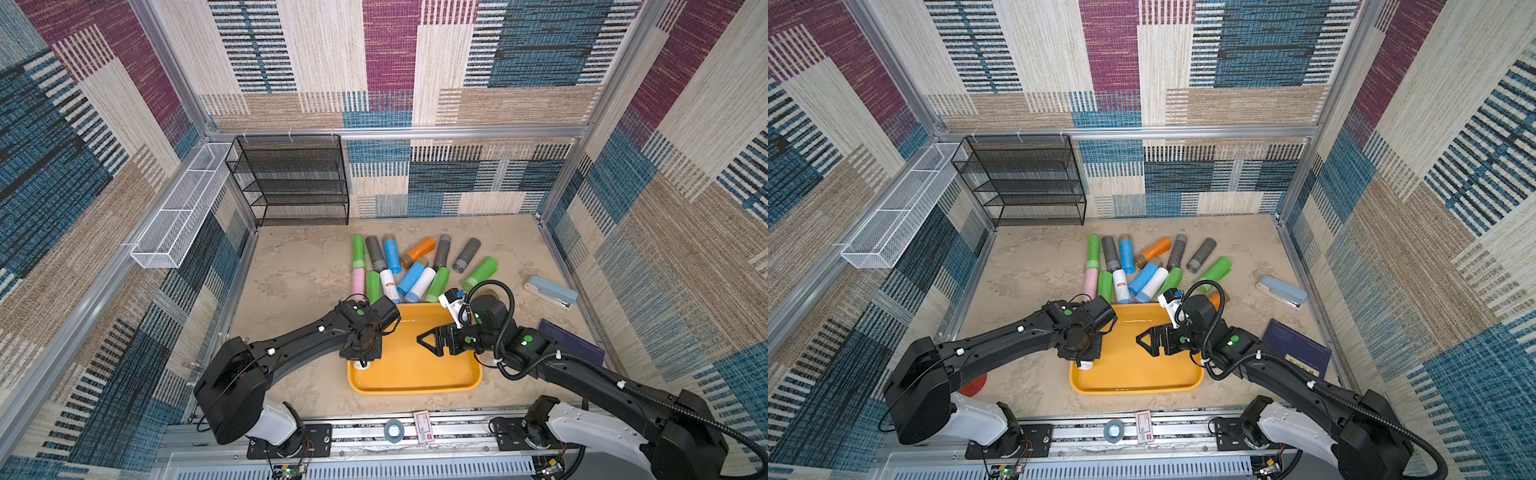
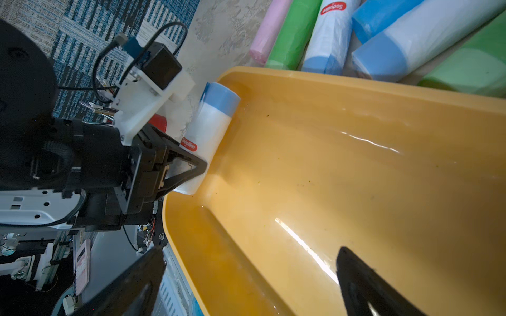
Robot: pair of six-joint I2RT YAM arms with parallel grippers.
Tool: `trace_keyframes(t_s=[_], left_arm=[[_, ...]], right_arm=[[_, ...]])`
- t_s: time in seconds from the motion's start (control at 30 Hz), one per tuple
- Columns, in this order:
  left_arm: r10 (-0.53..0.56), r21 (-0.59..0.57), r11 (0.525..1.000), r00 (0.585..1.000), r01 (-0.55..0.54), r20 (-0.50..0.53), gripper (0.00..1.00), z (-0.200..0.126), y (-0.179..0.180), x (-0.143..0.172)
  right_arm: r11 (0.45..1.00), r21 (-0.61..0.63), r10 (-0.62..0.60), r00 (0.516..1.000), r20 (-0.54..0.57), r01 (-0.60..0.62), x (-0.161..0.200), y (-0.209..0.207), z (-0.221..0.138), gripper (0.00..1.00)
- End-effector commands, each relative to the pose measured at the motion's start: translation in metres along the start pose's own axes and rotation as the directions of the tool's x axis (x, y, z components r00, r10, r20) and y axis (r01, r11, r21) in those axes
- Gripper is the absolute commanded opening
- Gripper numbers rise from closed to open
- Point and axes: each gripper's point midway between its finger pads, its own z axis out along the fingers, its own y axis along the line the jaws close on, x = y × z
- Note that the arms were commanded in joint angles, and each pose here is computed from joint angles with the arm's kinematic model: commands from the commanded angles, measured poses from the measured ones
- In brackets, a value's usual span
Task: Put the roll of trash bags into the storage box
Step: Place the roll of trash bags in the storage box.
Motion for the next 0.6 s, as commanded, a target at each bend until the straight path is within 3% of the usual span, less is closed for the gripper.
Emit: trace_keyframes(t_s=[0.0, 0.57], left_arm=[[-0.003, -0.042, 0.999, 1.000, 0.004, 0.016, 0.17, 0.002, 0.000, -0.005], [0.060, -0.090, 0.994, 0.998, -0.063, -0.036, 0.17, 0.028, -0.018, -0.005]], right_arm=[[1.000, -0.020, -0.015, 1.000, 0.015, 0.016, -0.004, 0.005, 0.000, 0.99], [1.000, 0.004, 0.016, 1.000, 0.016, -0.016, 0.005, -0.004, -0.004, 0.99]])
